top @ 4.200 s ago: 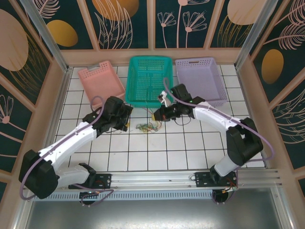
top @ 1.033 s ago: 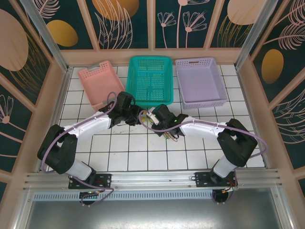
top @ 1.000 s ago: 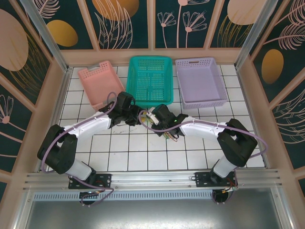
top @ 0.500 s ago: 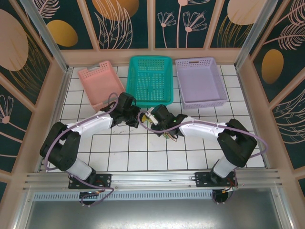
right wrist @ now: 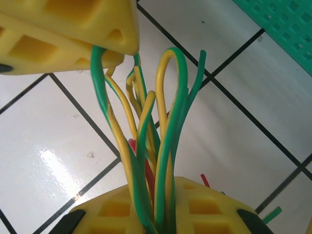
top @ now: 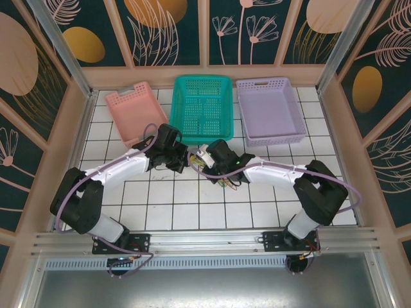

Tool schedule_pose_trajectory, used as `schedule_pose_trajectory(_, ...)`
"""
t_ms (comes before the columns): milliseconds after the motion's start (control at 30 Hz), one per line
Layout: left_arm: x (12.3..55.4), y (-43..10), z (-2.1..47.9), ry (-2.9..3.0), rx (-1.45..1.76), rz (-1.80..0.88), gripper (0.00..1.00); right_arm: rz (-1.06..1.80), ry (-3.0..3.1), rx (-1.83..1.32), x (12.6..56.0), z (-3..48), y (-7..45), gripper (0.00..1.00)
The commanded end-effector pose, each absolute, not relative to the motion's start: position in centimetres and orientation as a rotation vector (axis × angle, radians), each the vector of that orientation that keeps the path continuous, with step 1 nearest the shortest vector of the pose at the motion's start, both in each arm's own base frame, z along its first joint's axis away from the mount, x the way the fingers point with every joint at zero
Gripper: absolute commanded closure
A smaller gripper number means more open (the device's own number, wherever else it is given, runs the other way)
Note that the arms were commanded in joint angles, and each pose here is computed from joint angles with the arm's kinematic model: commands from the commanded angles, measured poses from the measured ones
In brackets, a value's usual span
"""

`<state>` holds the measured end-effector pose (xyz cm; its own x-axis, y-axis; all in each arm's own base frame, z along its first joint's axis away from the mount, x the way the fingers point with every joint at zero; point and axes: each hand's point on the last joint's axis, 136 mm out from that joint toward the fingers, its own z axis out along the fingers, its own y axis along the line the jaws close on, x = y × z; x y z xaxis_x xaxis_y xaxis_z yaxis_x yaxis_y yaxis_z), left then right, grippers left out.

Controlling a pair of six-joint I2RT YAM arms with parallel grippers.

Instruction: Untangle the cables

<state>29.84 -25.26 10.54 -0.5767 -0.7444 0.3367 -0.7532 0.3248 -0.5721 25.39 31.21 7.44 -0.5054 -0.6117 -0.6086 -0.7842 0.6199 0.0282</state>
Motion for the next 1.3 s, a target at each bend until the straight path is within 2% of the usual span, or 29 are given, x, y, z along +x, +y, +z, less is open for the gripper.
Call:
schedule_pose_trajectory(0,32.3,-21.2,11.5,-2.651,1.613,1.081,1.0,0.338,2.491,-1.135,22.8,3.9,26.7,0.81)
schedule_pose_trajectory(300,32.9,-22.9,12.3,-2.649,1.486,1.221,1.0,0.537,2.556,-1.102,22.1,4.2,29.3,0.66)
schedule_pose_trajectory(467,33.3,-23.6,12.8,-2.705,1.367,1.313,1.0,0.641,2.583,-1.092,21.2,4.7,29.8,0.61)
schedule_pose_trajectory(600,33.8,-24.0,13.6,-2.866,1.158,1.379,1.0,0.917,2.546,-0.964,21.5,8.4,30.7,0.55)
schedule_pose_trajectory(767,34.1,-24.9,14.9,-2.981,0.901,1.529,1.0,1.148,2.482,-0.68,24.7,13.8,30.3,0.47)
schedule_pose_trajectory(1000,34.5,-26.3,17.5,-3.009,0.686,1.752,1.0,1.269,2.473,-0.454,28.1,16.1,31.7,0.46)
schedule_pose_trajectory(1267,34.3,-27.0,18.1,-2.987,0.603,1.804,1.0,1.137,2.531,-0.38,30.7,14.4,31.5,0.46)
